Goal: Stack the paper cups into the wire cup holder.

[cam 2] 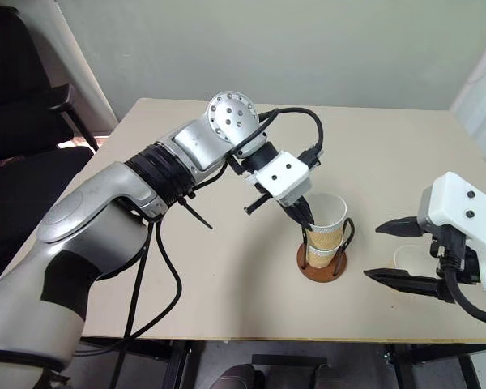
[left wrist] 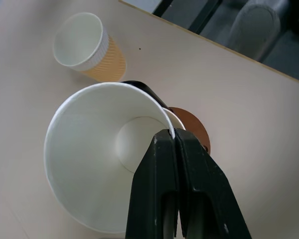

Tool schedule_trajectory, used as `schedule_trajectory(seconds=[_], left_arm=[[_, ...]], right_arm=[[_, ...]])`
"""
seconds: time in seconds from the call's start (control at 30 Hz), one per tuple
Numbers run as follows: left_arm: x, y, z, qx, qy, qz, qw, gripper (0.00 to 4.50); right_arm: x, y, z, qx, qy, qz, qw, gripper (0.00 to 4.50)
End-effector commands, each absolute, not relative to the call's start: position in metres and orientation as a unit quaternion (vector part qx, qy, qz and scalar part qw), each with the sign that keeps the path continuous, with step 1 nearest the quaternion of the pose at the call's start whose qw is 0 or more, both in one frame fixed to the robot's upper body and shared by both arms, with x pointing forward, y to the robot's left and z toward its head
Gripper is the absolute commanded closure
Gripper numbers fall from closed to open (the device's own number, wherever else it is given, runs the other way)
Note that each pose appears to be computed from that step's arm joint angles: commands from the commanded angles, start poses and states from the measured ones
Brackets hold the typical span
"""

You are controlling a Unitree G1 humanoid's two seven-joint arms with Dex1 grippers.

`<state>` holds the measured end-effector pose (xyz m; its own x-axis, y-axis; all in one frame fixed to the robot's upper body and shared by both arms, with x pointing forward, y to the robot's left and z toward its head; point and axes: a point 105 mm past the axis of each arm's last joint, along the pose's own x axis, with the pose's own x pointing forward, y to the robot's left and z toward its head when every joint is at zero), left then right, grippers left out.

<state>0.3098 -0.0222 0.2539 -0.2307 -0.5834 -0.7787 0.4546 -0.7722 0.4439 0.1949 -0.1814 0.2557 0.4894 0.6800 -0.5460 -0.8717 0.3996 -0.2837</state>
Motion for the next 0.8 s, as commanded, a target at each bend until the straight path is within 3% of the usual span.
schedule_trajectory(seconds=[0.03, 0.13, 0.47, 0.63, 0.8], left_arm=[[0.307, -0.024, 0.262, 0.534, -0.077, -0.780, 0.317, 4.29], [0.306, -0.026, 0.267, 0.530, -0.082, -0.780, 0.322, 3.53], [0.306, -0.023, 0.292, 0.471, -0.102, -0.787, 0.386, 0.05], [0.304, -0.012, 0.311, 0.420, -0.120, -0.793, 0.425, 0.01], [0.307, 0.000, 0.308, 0.405, -0.118, -0.789, 0.447, 0.01]], right_arm=[[0.193, -0.182, 0.262, -0.287, 0.164, 0.464, 0.822, 0.84], [0.192, -0.185, 0.258, -0.288, 0.174, 0.459, 0.822, 0.84], [0.194, -0.192, 0.246, -0.293, 0.203, 0.428, 0.830, 0.84], [0.195, -0.204, 0.224, -0.284, 0.260, 0.395, 0.834, 0.84], [0.202, -0.228, 0.200, -0.311, 0.314, 0.341, 0.830, 0.84]])
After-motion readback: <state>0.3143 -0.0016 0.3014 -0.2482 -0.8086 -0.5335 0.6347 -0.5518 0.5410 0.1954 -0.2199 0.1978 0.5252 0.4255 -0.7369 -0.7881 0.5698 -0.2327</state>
